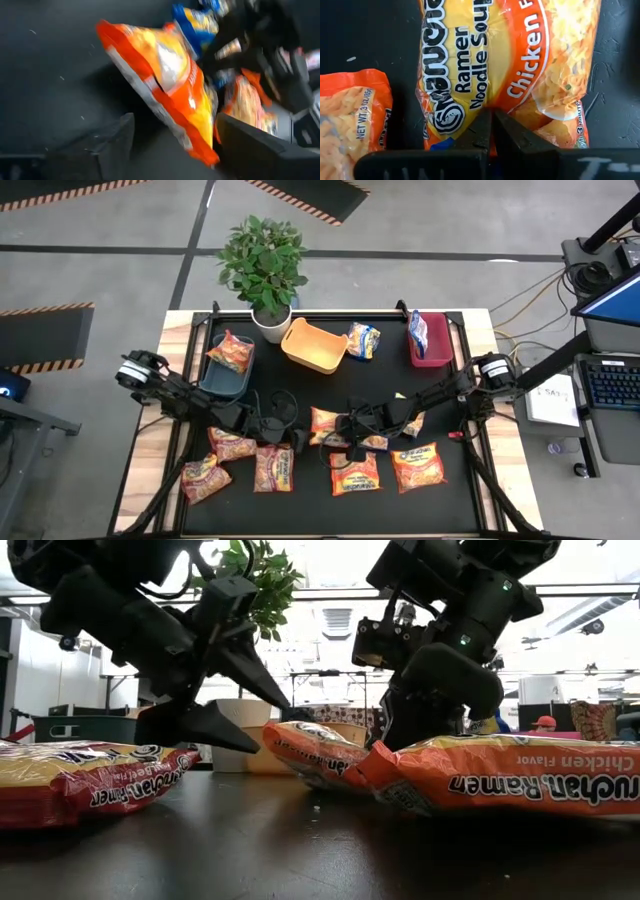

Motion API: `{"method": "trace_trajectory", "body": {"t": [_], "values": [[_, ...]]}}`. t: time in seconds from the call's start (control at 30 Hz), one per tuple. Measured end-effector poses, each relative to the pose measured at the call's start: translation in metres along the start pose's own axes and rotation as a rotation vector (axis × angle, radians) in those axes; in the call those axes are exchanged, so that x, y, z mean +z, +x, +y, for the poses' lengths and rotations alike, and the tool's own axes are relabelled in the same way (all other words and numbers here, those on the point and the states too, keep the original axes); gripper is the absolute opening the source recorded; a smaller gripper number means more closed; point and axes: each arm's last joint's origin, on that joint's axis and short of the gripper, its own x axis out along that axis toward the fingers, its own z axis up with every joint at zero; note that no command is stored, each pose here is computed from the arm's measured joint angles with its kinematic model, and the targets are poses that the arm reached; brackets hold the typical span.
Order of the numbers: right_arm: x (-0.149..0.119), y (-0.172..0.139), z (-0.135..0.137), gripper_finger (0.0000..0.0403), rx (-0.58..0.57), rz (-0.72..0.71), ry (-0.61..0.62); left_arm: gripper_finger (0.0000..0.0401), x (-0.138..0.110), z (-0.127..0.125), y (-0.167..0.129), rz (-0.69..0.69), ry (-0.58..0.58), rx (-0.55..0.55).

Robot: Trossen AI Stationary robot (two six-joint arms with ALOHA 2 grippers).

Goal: Sort Maruchan noodles
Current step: Put the orange noodle pack into the blue bin

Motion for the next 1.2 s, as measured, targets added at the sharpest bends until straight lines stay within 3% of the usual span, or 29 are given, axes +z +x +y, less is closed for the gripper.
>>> {"method": "trace_trajectory", "body": {"t": [0.2, 0.63, 0.93, 1.07, 1.2], "values": [[-0.001, 0.004, 0.000, 0.0009, -0.006, -0.005, -0.025, 0.0308, 0.003, -0.003, 0.000, -0.065, -0.073, 0.009], [0.000, 0.005, -0.001, 0.0009, -0.045, -0.022, -0.057, 0.0311, 0.004, -0.001, 0.003, -0.143, -0.119, 0.048], [0.001, 0.005, 0.000, 0.0009, -0.042, -0.042, -0.053, 0.0311, -0.010, -0.006, 0.039, -0.140, -0.104, 0.062], [0.001, 0.005, 0.000, 0.0009, -0.042, -0.045, -0.053, 0.0297, -0.011, -0.012, 0.047, -0.140, -0.077, 0.062], [0.001, 0.006, 0.000, 0.0009, -0.041, -0.046, -0.057, 0.0256, -0.010, -0.012, 0.046, -0.144, -0.055, 0.069]]}}
